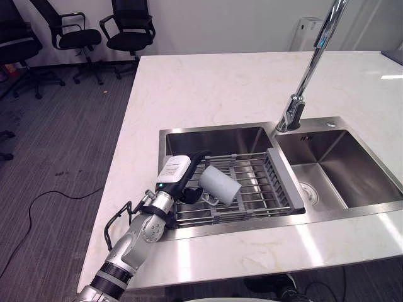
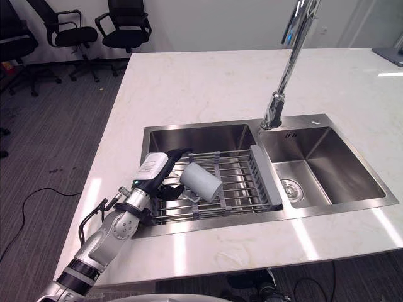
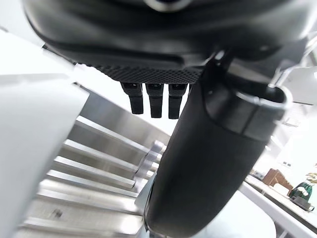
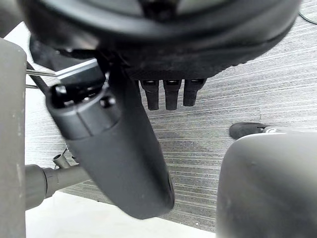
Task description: Walk over to the sink, pick up the cup, carry it to the dishwasher, place the cup inside the dishwasher, then close the dishwasher door
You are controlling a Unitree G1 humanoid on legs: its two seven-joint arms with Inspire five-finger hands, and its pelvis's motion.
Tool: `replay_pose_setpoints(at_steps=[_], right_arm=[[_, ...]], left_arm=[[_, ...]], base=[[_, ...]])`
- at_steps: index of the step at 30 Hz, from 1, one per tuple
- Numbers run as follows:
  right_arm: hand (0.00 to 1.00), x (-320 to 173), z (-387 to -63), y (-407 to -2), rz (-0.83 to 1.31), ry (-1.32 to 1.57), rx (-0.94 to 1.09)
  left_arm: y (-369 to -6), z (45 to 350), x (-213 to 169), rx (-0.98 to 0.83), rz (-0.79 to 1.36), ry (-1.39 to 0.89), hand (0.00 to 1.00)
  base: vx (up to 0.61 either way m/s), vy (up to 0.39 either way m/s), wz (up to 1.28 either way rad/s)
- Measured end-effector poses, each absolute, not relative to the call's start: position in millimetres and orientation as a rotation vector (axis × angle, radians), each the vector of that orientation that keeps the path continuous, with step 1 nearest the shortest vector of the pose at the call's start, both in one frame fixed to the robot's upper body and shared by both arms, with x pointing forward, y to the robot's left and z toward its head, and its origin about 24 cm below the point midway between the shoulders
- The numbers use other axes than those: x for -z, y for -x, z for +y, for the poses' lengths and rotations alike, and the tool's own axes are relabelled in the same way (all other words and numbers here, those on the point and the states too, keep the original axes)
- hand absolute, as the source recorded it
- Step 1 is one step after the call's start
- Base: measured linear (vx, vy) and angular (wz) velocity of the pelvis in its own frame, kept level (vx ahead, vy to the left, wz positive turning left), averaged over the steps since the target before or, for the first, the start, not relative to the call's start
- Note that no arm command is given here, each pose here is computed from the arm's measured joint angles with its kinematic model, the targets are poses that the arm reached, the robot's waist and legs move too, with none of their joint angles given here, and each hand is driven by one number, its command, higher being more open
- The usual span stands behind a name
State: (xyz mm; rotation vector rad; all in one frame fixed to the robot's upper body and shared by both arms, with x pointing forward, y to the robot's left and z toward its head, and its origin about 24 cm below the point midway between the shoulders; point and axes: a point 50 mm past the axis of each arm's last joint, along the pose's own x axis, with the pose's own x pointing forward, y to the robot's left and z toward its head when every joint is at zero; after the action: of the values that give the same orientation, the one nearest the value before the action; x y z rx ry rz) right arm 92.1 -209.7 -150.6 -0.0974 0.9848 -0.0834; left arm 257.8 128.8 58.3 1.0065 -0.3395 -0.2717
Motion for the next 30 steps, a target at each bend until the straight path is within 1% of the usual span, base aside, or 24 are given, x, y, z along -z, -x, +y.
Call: replay_pose_setpoints(at_steps=[4,10,16,25,30], right_arm=[[0.90,151,-212,-91,0.990,0.117,0.084],[0.90,151,-213,-89,0.999,0.134,0.081],[0.90,152,-214,-87,1.010,0.154,0.062],[0.90,152,-215,-87,1.011,0.161,0.057],[0.90,152,-217,-86,1.016,0.166,0.059]], left_arm=[[-257,127,-60,0.253,-0.371,-1.016,0.90],[-253,120,-57,0.290,-0.391,-1.047,0.90],[-248,114,-52,0.361,-0.411,-1.068,0.90],[-243,115,-47,0.447,-0.428,-1.150,0.90],[-249,110,-50,0.499,-0.460,-1.213,0.90]], base=[[0.00,0.000,0.00],[0.00,0.000,0.00],[0.00,0.000,0.00],[0.00,0.000,0.00],[0.00,0.002,-0.03]])
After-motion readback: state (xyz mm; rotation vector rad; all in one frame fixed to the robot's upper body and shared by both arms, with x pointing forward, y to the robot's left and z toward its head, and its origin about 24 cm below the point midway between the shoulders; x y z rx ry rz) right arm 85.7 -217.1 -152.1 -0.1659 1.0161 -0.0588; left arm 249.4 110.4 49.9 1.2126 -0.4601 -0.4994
